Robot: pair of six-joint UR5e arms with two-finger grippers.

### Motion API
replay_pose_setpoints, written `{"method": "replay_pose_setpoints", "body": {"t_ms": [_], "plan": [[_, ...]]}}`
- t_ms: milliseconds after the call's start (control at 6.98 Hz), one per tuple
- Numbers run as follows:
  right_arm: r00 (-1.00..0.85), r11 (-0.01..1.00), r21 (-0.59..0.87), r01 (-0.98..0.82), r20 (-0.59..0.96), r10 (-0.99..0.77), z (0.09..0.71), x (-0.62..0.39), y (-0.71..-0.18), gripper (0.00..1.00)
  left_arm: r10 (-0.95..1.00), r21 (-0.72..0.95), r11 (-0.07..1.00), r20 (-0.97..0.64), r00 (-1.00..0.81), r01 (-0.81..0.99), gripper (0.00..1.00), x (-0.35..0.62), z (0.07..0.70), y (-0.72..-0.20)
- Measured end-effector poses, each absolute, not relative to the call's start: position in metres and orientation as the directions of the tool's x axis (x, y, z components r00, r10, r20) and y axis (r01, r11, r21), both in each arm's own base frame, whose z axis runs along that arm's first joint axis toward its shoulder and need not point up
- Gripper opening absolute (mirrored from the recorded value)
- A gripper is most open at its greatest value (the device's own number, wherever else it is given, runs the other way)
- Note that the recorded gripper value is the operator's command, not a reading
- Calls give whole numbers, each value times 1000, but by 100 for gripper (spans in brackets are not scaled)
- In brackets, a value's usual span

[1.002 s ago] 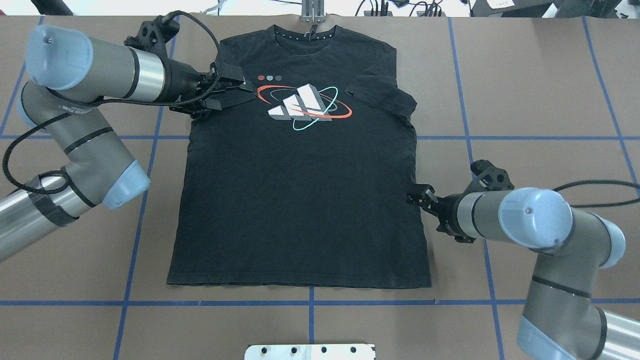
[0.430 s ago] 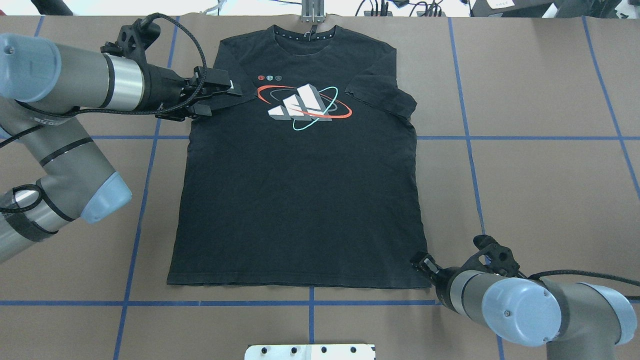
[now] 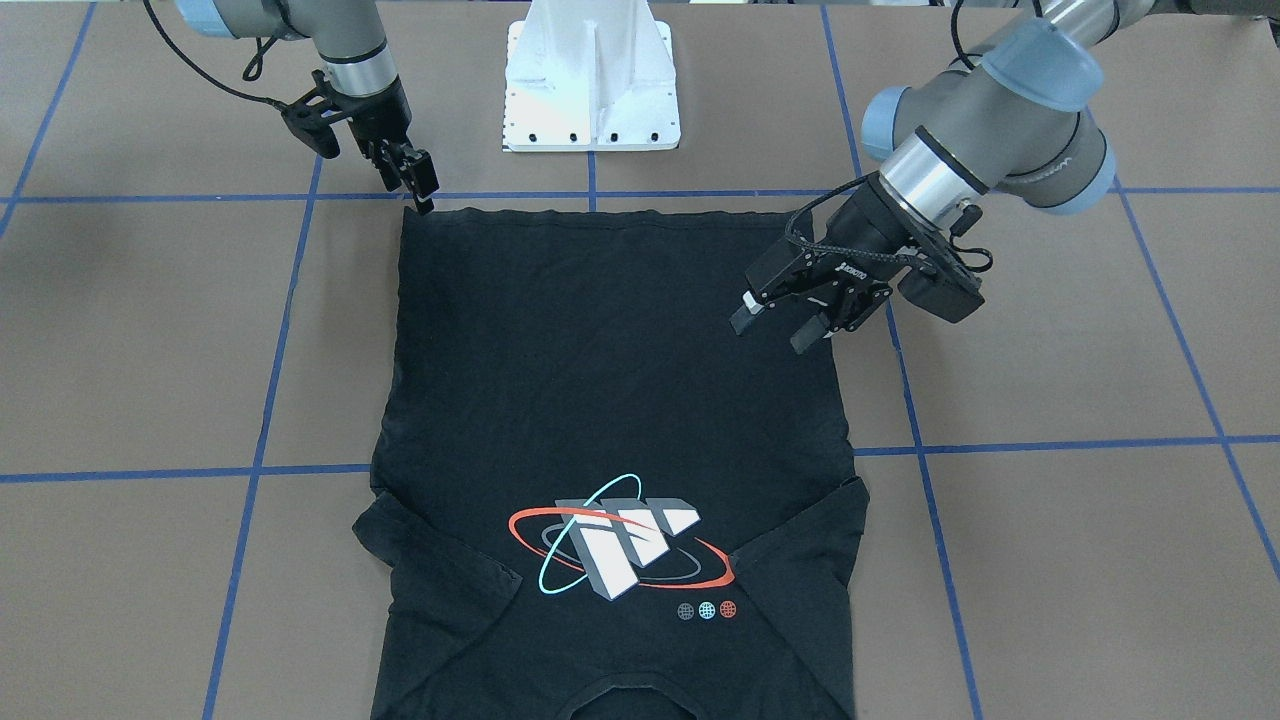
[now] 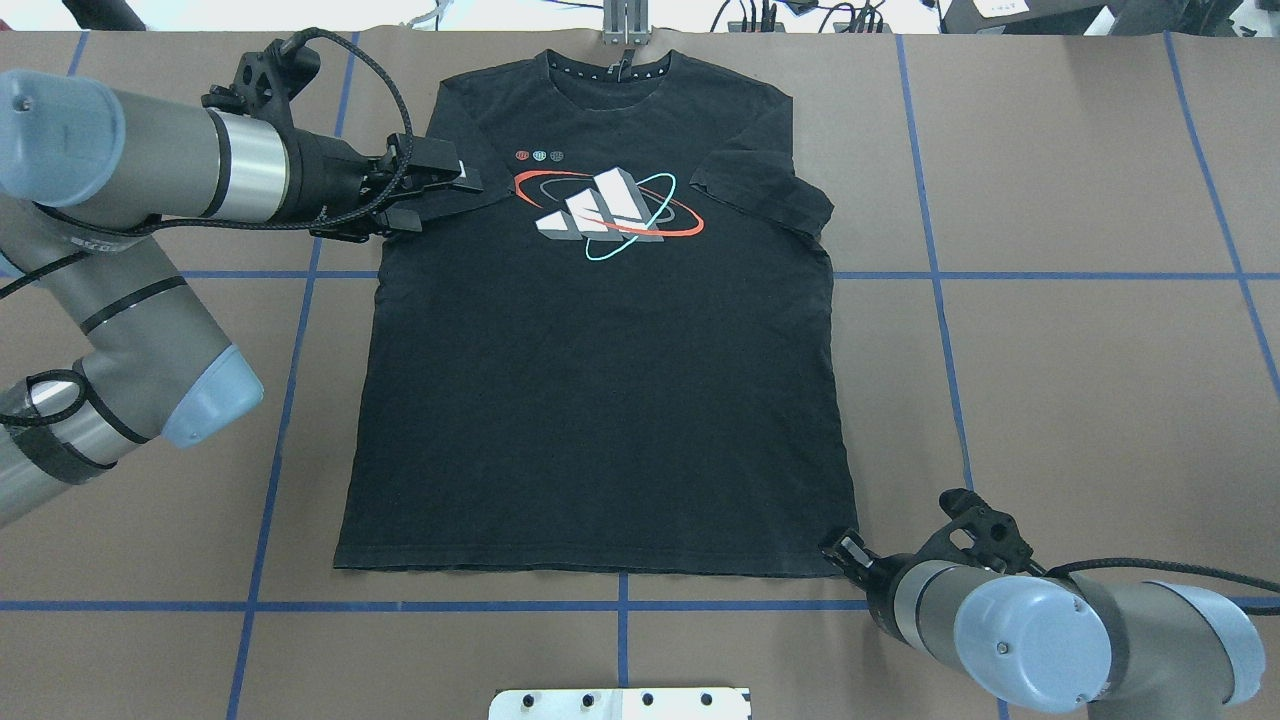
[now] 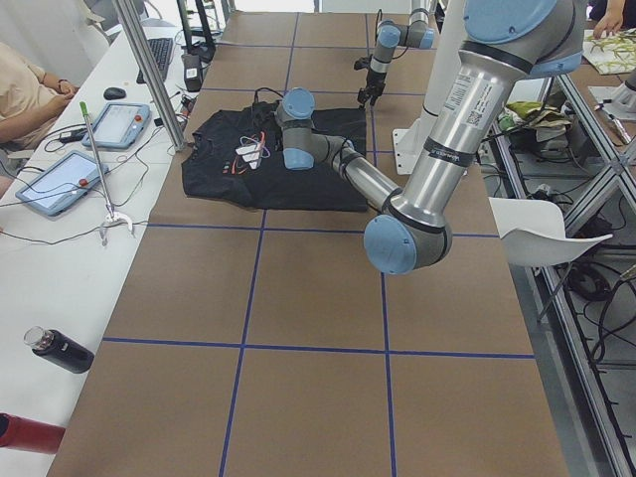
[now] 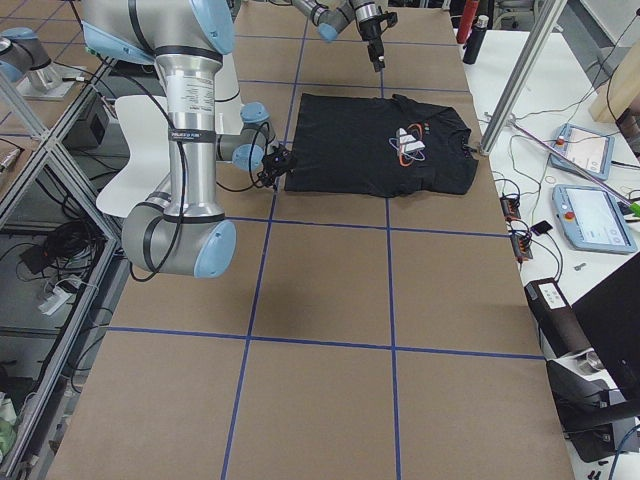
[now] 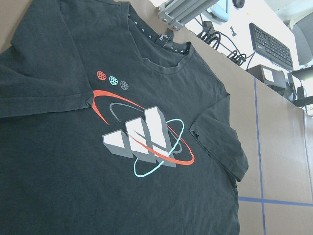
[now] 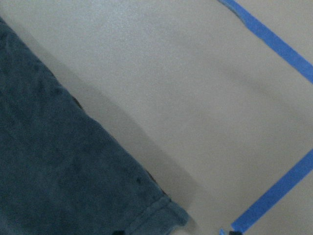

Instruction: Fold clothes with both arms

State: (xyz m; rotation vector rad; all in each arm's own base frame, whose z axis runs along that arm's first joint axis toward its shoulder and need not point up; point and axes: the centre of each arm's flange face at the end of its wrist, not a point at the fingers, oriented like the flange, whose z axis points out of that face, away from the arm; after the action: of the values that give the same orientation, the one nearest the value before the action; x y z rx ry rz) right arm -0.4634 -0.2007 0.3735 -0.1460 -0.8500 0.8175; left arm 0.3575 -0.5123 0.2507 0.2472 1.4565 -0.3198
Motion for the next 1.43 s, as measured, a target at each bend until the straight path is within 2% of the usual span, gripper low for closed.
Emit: {"method": "replay_pose_setpoints", "body": {"t_ms": [430, 573, 716, 859, 1002, 1432], "plan": [[400, 697, -409, -589, 602, 691, 384, -470, -199, 64, -67, -30, 932, -994, 88, 362, 99, 361, 253, -512], [402, 698, -405, -591, 601, 690, 385, -470, -199, 52, -69, -31, 929, -993, 91, 368, 99, 362, 255, -512], [404, 698, -403, -592, 601, 690, 386, -471, -199, 51, -73, -32, 928, -993, 95, 371, 99, 363, 258, -512], [403, 698, -402, -593, 602, 689, 386, -471, -199, 41, -75, -34, 928, -992, 98, 371, 99, 363, 261, -511], [402, 697, -401, -595, 602, 690, 386, -470, -200, 1, -76, -34, 928, -992, 100, 371, 99, 364, 262, -511], [389, 692, -407, -597, 608, 693, 380, -469, -204, 0, -85, -37, 925, -990, 110, 378, 99, 367, 271, -508]]}}
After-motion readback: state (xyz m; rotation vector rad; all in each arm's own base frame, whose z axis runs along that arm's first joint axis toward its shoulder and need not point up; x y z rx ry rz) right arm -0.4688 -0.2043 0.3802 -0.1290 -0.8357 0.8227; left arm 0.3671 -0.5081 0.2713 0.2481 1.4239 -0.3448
